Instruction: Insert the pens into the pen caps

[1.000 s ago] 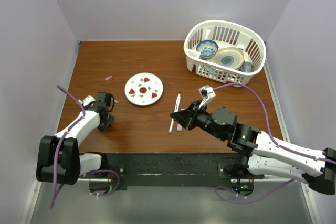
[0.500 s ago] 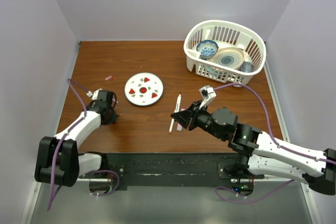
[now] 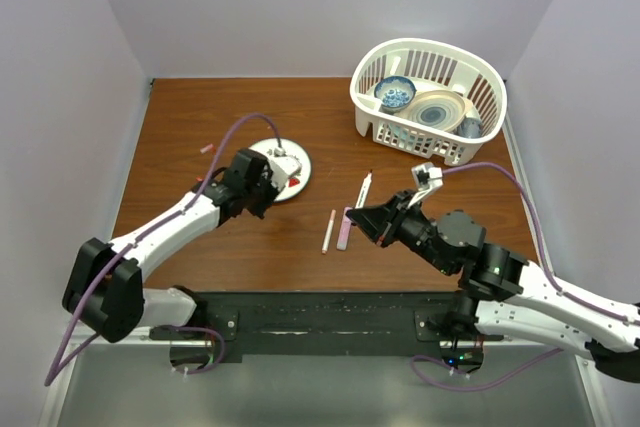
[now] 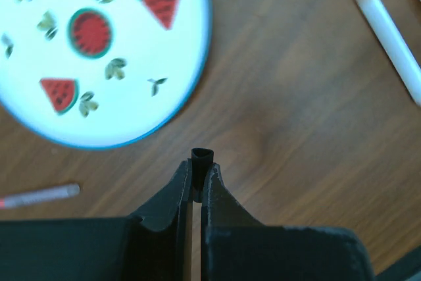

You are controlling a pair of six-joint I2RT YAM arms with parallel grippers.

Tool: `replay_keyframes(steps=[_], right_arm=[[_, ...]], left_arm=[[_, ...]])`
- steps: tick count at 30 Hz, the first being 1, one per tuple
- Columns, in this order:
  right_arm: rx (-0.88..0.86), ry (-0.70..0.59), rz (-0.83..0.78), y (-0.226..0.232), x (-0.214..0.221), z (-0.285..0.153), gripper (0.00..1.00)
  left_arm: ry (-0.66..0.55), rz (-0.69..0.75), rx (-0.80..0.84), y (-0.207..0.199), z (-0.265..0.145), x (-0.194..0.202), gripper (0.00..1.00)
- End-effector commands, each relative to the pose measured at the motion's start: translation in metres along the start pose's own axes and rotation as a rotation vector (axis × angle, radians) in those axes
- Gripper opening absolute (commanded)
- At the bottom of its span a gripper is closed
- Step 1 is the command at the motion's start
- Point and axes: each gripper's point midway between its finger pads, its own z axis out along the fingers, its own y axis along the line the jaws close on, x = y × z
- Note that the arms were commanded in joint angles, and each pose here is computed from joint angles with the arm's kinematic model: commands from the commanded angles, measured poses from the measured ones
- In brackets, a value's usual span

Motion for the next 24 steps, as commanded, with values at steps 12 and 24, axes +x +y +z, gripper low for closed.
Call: replay_keyframes(steps=[12,24], right_arm=[[0.067,-0.161,0.032,-0.008,-0.049,-0.03,0.0],[0.082,-0.176,0.051,-0.009,-0.058,-0.04,0.0]], left_arm=[[0.1,0.845,0.461,-0.083,0.018,0.076,0.0],[0.04,0.826,0.373,-0.085,0.019,0.062,0.55]])
